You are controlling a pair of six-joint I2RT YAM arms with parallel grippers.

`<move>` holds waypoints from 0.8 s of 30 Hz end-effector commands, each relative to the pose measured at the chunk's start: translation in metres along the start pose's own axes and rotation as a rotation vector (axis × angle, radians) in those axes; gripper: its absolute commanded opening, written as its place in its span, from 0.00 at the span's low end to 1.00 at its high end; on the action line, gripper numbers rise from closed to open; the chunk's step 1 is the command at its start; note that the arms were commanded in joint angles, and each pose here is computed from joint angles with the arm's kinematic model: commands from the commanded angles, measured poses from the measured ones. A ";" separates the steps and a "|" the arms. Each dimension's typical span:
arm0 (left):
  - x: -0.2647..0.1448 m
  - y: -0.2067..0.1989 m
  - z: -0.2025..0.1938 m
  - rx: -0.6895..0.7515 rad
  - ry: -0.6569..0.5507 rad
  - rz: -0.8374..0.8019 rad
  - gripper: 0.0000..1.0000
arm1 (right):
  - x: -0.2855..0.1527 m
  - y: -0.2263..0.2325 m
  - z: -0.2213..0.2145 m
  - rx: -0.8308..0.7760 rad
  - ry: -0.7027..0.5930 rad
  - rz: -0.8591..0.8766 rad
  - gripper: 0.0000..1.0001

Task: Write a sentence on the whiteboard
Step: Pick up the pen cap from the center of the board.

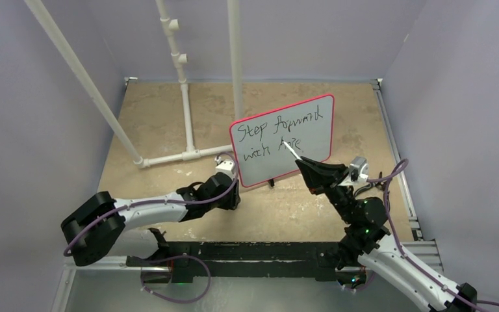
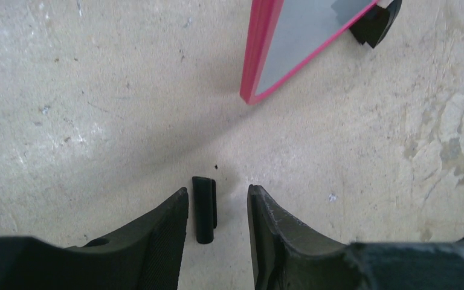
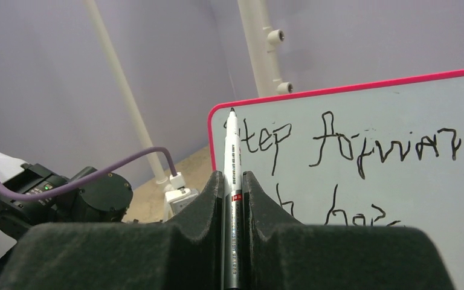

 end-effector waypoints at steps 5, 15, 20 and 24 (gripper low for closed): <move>0.009 -0.002 0.015 0.040 -0.018 0.126 0.33 | -0.001 -0.003 0.005 -0.021 -0.016 -0.019 0.00; 0.007 0.003 0.001 0.078 0.024 0.205 0.26 | -0.001 -0.002 0.004 -0.014 -0.013 -0.015 0.00; 0.007 0.004 -0.005 0.039 0.015 0.187 0.07 | -0.001 -0.001 0.005 -0.009 -0.017 -0.010 0.00; 0.000 -0.005 0.007 -0.061 -0.070 0.126 0.00 | 0.000 0.002 0.005 0.017 -0.026 0.004 0.00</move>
Point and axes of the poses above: each gripper's point midway between its finger pads, its own x axis out along the fingers, its own y axis along the line the jaws close on, z = x × y, the point moved 3 cm from there along -x, back along the fingers, and after that the axes turned 7 degrees about x, right-handed, at the moved point
